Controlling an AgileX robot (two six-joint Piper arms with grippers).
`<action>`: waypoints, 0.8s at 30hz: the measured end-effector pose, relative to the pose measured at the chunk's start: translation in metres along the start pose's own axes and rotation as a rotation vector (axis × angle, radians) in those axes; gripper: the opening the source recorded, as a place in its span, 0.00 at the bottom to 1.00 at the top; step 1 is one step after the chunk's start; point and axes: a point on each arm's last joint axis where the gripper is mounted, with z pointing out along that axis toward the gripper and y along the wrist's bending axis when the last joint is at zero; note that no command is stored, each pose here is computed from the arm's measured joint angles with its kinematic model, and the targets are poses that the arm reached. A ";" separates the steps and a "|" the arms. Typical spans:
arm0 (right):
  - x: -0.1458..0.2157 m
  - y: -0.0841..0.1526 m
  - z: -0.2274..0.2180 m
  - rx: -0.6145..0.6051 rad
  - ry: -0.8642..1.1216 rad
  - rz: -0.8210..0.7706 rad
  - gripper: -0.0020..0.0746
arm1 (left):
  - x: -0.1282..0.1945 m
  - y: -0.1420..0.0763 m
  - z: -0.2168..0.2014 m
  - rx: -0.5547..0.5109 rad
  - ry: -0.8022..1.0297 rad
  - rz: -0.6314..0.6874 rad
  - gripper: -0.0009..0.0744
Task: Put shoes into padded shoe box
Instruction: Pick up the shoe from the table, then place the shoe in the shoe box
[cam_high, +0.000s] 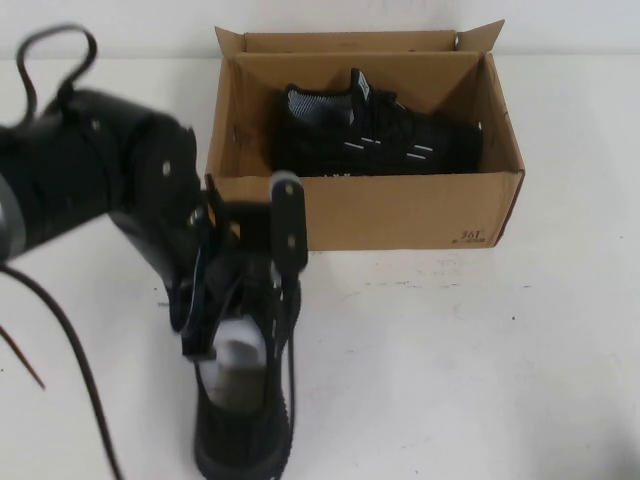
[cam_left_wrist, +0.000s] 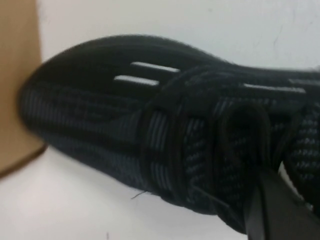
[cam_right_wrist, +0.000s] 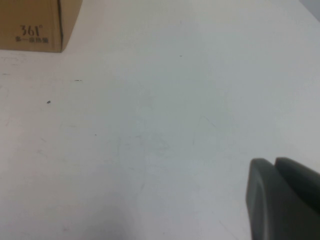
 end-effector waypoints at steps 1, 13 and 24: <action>0.000 0.000 0.000 0.000 0.000 0.000 0.02 | -0.001 0.003 -0.006 -0.001 0.006 -0.038 0.03; 0.000 0.000 0.000 0.000 0.000 0.000 0.02 | -0.048 0.015 -0.091 -0.068 -0.090 -0.472 0.02; 0.000 0.000 0.000 0.000 0.000 0.000 0.02 | -0.085 0.060 -0.139 -0.187 -0.408 -1.008 0.02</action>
